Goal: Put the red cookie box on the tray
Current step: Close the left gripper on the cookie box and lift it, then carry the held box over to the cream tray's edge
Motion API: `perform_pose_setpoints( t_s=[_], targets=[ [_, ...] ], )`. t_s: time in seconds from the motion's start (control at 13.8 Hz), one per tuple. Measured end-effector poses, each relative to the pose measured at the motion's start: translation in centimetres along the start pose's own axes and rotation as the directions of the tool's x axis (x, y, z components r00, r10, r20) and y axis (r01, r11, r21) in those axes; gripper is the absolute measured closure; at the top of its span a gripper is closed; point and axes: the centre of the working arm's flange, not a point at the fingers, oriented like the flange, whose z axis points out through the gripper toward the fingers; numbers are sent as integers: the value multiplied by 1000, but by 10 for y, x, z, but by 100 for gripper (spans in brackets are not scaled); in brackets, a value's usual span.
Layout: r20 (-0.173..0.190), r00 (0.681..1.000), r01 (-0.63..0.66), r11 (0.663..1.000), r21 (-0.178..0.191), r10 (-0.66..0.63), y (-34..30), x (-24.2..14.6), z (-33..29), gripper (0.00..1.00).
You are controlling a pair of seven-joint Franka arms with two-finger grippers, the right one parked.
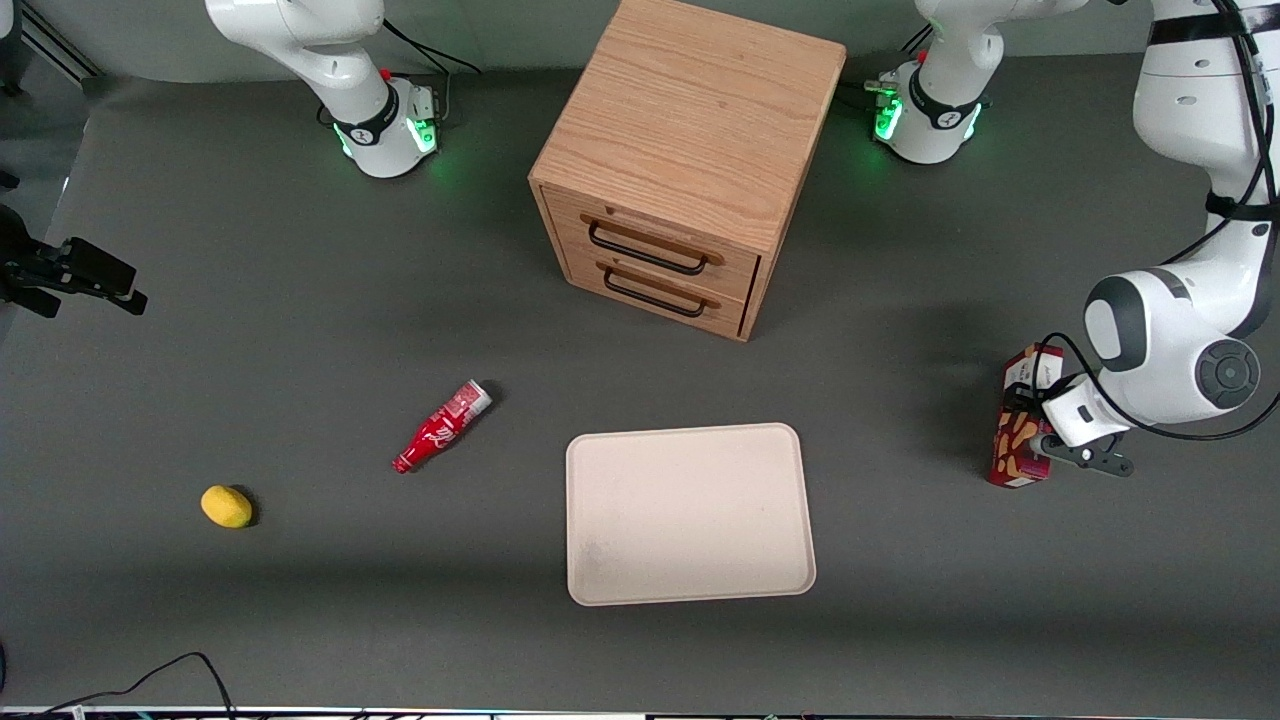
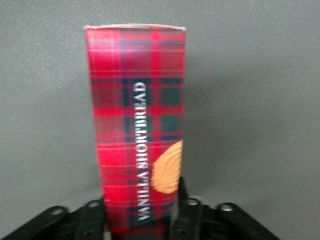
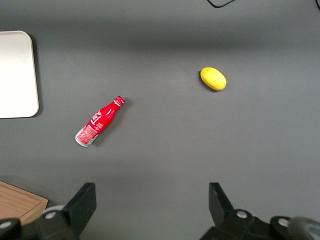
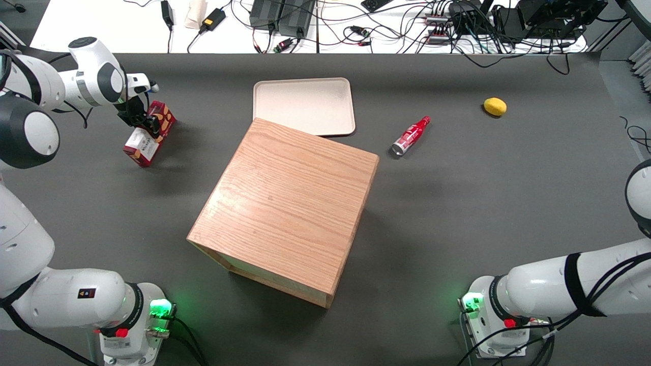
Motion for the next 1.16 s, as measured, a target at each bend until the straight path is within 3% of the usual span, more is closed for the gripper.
perform_pose_setpoints(
  t_s=[0.07, 0.15, 0.51, 0.87, 1.16],
  targets=[
    [-1, 1000, 0, 1000, 1, 0, 0, 0, -1, 67],
    [-1, 1000, 0, 1000, 1, 0, 0, 0, -1, 70],
    [-1, 1000, -4, 1000, -7, 4, -1, 8, -20, 74],
    [44, 999, -21, 998, -57, 23, 6, 30, -153, 74],
    [74, 992, 106, 991, -77, -100, 40, 24, -262, 74]
  ],
)
